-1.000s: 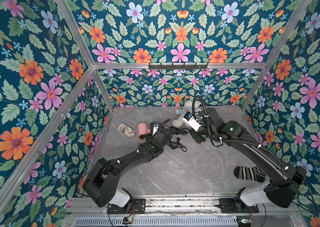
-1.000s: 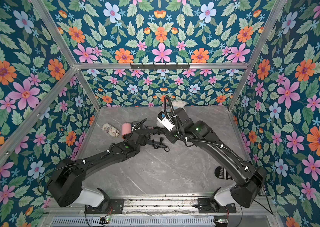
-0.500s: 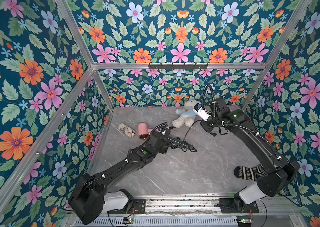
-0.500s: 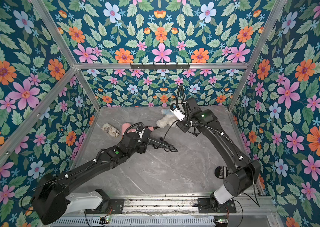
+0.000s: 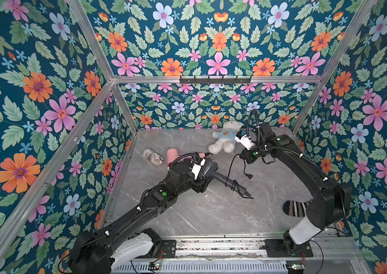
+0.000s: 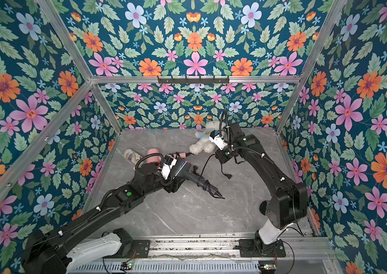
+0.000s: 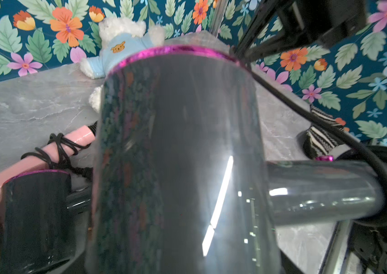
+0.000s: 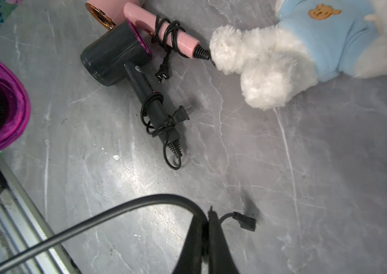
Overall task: Wrap the cord around the hair dryer
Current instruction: Wrap the power cord around the hair dryer.
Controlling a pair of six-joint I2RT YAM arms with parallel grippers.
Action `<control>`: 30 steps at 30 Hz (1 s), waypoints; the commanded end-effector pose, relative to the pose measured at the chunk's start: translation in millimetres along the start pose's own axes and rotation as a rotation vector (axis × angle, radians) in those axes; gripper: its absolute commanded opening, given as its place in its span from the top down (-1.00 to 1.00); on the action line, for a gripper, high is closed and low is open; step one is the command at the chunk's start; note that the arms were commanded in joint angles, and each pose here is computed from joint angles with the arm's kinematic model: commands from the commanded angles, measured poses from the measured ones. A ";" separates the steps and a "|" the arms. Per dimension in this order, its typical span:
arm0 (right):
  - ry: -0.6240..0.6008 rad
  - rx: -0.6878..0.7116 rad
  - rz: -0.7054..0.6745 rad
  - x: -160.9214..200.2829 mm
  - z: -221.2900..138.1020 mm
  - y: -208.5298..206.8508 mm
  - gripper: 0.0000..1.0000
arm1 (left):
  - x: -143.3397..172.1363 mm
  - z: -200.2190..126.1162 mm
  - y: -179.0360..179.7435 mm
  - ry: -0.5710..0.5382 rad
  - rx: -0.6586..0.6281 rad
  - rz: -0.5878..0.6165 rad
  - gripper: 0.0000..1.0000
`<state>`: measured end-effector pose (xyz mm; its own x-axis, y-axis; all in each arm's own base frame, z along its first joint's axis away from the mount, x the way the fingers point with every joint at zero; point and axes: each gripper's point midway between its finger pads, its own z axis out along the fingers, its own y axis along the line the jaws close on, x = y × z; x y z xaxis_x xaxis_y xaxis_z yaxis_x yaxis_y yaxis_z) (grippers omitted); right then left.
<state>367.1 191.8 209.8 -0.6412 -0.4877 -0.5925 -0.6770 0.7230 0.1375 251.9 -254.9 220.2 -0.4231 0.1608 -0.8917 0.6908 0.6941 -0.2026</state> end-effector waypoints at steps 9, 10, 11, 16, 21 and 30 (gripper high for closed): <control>-0.224 -0.095 0.205 3.2 29.0 7.9 1.00 | -95.1 -4.9 -16.5 -0.352 0.122 -0.224 1.00; -0.230 -0.106 0.217 7.1 31.0 10.2 1.00 | -96.8 -2.0 -11.4 -0.356 0.096 -0.242 1.00; -0.243 -0.122 0.237 10.8 32.9 12.5 1.00 | -98.2 0.9 -2.8 -0.365 0.055 -0.268 1.00; -0.312 -0.228 0.348 31.2 41.0 29.5 1.00 | -98.8 11.6 29.5 -0.412 -0.101 -0.363 1.00; -0.372 -0.295 0.433 38.9 35.5 41.5 1.00 | -84.9 19.8 65.5 -0.421 -0.290 -0.465 1.00; -0.339 -0.251 0.356 29.3 16.3 73.4 1.00 | -51.8 32.3 100.6 -0.347 -0.594 -0.442 1.00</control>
<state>304.9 238.8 182.8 -0.7304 0.0060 -0.6830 -0.5339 0.6187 0.5763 352.9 -230.7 221.5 -0.4000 -0.3384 -0.8518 0.1425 0.8951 -0.4225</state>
